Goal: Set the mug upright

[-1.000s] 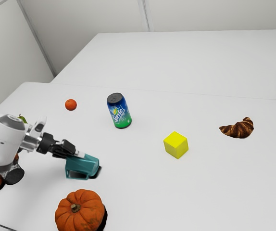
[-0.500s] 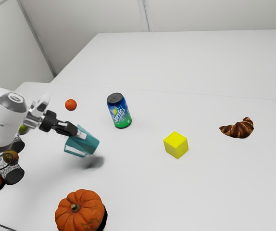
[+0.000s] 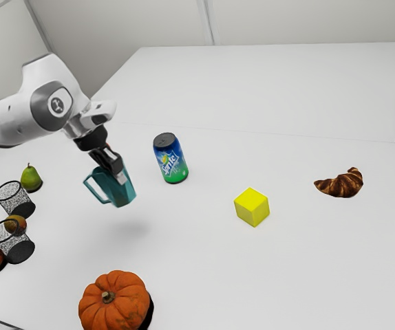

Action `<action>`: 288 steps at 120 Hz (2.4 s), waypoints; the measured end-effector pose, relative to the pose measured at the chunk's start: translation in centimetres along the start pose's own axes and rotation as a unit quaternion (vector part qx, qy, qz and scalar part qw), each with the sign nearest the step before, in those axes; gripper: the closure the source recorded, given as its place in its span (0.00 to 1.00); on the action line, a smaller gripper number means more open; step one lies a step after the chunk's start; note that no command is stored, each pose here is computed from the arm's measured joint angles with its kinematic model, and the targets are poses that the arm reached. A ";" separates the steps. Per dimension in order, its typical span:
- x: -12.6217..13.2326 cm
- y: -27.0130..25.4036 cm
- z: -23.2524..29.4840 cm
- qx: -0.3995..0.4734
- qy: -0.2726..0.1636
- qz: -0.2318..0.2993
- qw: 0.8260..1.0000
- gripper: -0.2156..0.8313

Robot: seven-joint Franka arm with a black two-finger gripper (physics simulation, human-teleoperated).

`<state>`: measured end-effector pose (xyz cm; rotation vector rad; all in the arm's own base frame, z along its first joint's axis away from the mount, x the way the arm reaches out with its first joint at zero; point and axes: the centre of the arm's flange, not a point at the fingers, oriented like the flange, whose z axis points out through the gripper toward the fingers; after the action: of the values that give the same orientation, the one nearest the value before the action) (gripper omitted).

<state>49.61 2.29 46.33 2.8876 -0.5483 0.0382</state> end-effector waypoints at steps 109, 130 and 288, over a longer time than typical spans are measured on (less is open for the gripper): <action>1.4 1.7 10.6 0.083 0.049 -0.141 0.985 0.96; 1.5 1.4 11.5 0.081 0.049 -0.159 0.983 0.96; 4.8 6.4 -6.5 0.061 0.048 -0.164 0.983 0.24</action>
<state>51.77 -3.97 54.18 3.0359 -0.0500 0.1658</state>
